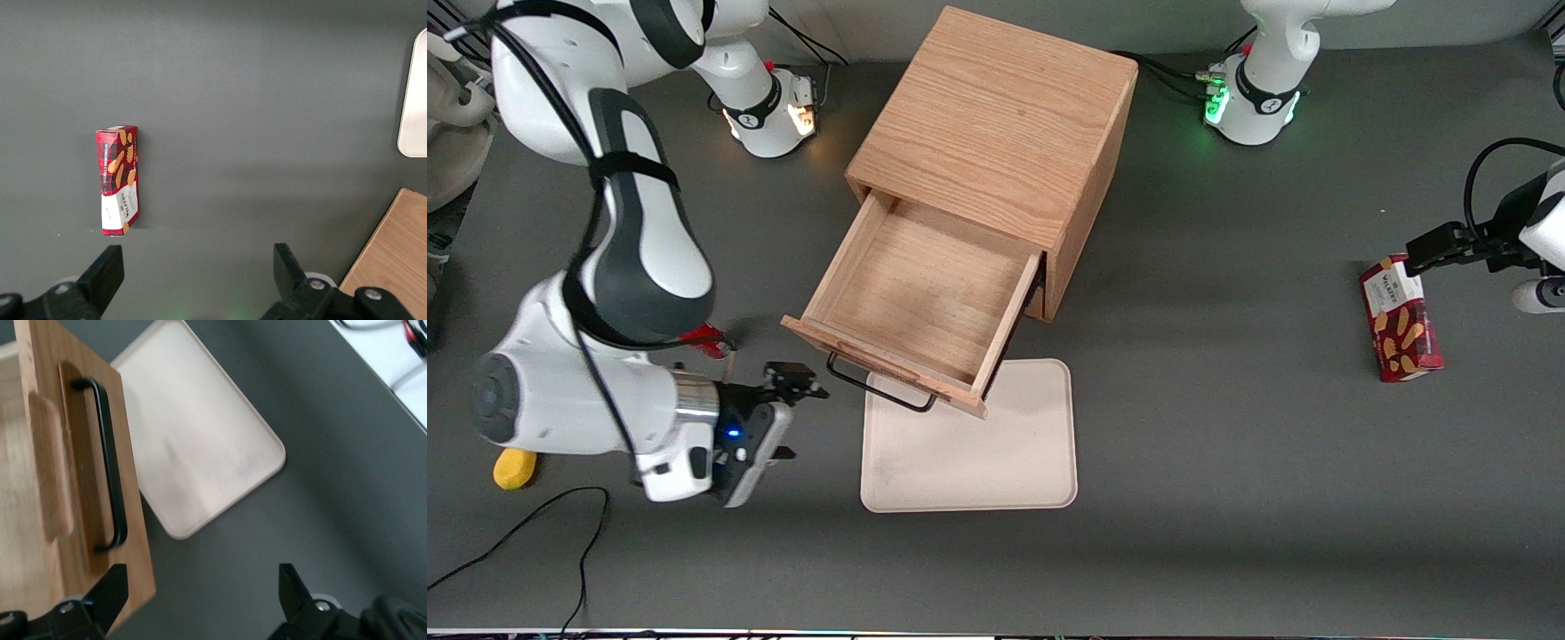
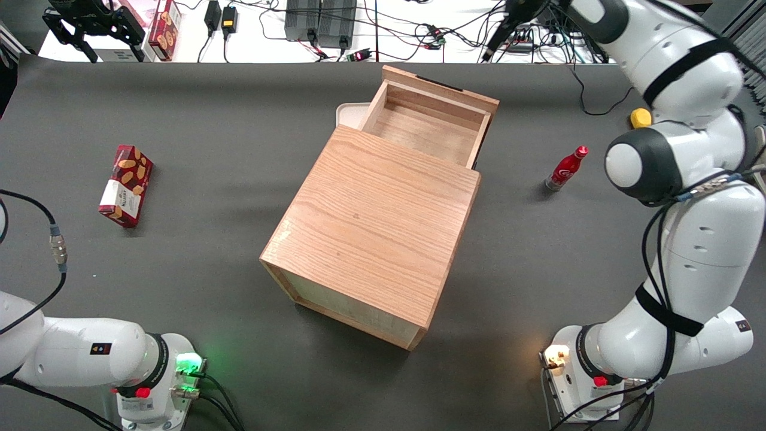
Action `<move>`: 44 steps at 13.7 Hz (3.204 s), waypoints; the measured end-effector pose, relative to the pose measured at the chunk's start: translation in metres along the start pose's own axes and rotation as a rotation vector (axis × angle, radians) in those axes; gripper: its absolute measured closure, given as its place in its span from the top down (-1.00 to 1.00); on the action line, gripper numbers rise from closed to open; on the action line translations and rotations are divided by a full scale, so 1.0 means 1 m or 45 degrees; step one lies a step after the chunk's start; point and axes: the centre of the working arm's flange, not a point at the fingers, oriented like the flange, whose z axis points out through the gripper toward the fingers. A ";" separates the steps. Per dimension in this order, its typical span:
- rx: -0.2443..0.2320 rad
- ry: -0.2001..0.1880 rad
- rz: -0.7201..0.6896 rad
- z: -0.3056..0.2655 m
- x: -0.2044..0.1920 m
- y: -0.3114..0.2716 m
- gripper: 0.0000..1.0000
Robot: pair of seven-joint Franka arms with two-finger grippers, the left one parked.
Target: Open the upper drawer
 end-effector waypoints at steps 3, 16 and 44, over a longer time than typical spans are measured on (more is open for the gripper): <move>-0.015 -0.170 0.261 -0.028 -0.042 -0.011 1.00; -0.234 -0.324 1.024 -0.114 -0.211 0.020 1.00; -0.209 -0.129 1.093 -0.123 -0.176 -0.046 1.00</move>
